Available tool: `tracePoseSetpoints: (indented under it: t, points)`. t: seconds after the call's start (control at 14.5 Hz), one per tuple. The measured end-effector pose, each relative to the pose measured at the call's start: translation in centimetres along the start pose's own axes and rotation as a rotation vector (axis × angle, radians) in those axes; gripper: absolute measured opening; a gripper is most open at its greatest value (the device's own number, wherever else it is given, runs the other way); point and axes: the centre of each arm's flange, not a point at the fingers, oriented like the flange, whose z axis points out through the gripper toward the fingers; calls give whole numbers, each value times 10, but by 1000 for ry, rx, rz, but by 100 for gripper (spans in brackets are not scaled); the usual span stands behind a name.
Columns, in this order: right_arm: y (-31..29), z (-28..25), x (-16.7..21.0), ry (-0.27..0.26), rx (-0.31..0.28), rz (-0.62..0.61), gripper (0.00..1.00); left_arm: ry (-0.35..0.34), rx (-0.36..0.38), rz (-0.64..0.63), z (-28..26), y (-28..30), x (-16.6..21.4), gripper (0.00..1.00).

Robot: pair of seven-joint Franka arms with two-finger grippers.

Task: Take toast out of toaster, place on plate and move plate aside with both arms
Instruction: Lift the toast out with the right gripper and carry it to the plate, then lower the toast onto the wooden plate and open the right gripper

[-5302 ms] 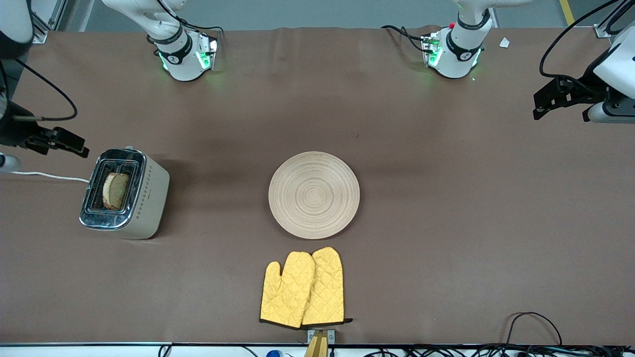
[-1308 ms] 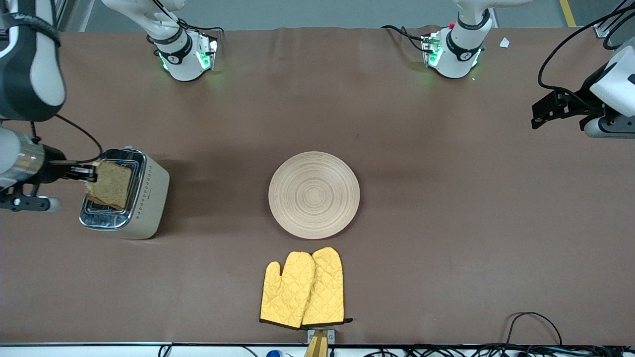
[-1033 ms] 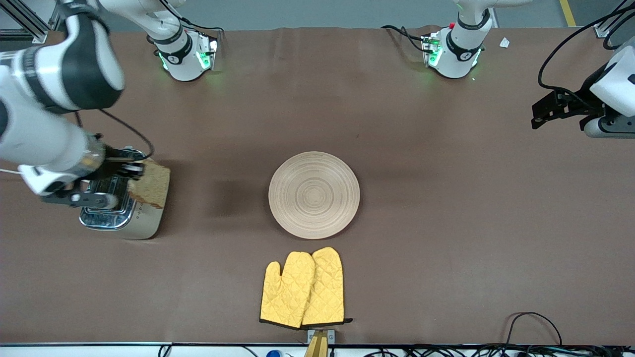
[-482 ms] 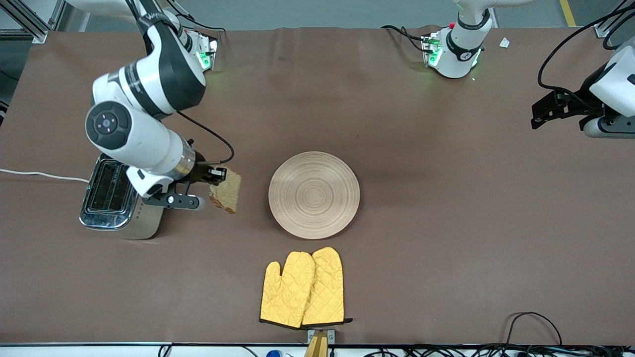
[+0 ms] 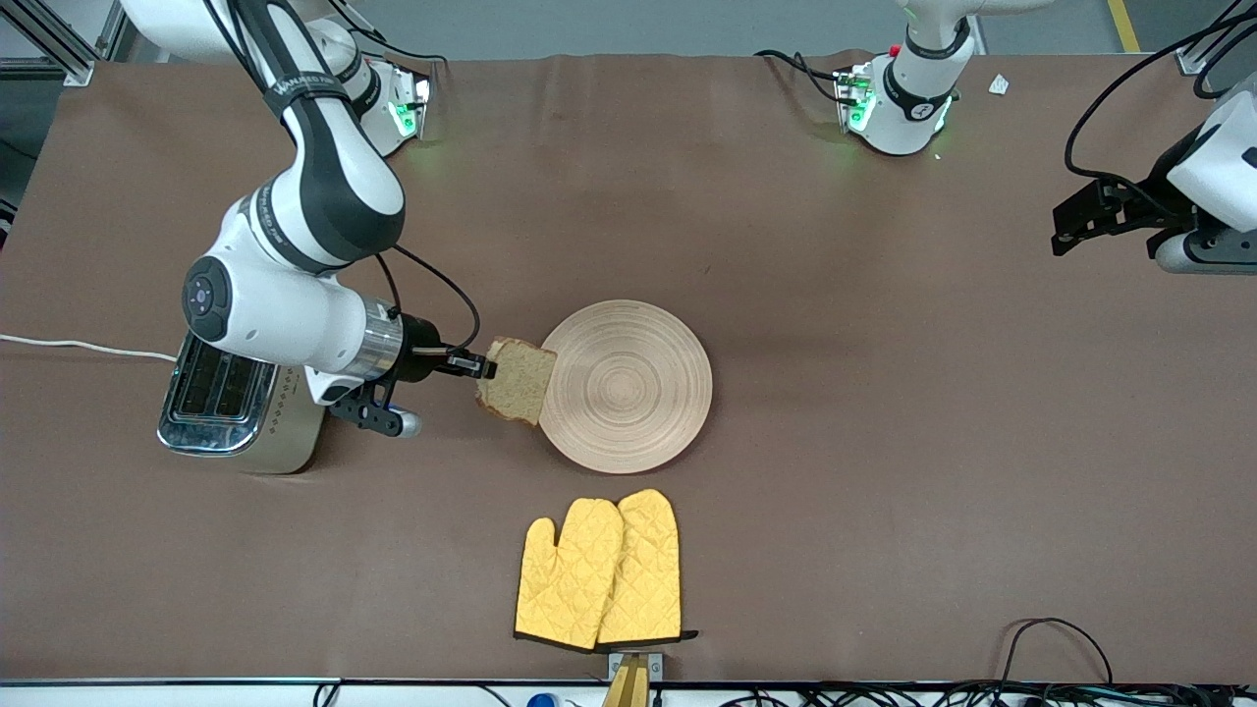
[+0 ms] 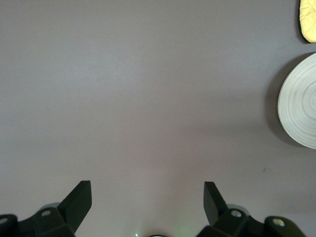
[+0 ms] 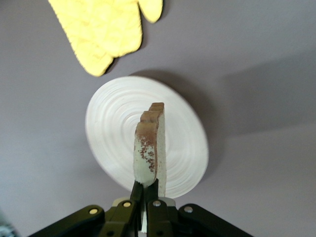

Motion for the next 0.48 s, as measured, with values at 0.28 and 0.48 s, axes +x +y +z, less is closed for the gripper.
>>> tracePoseSetpoints:
  t: [0.28,0.48]
  points:
    - [-33,28,-33,-20,14,36,6,-10,0,1,5,0,3,100]
    - [-70,64,-77,-15,11,13,6,-18,-1,3,10,1,6,100]
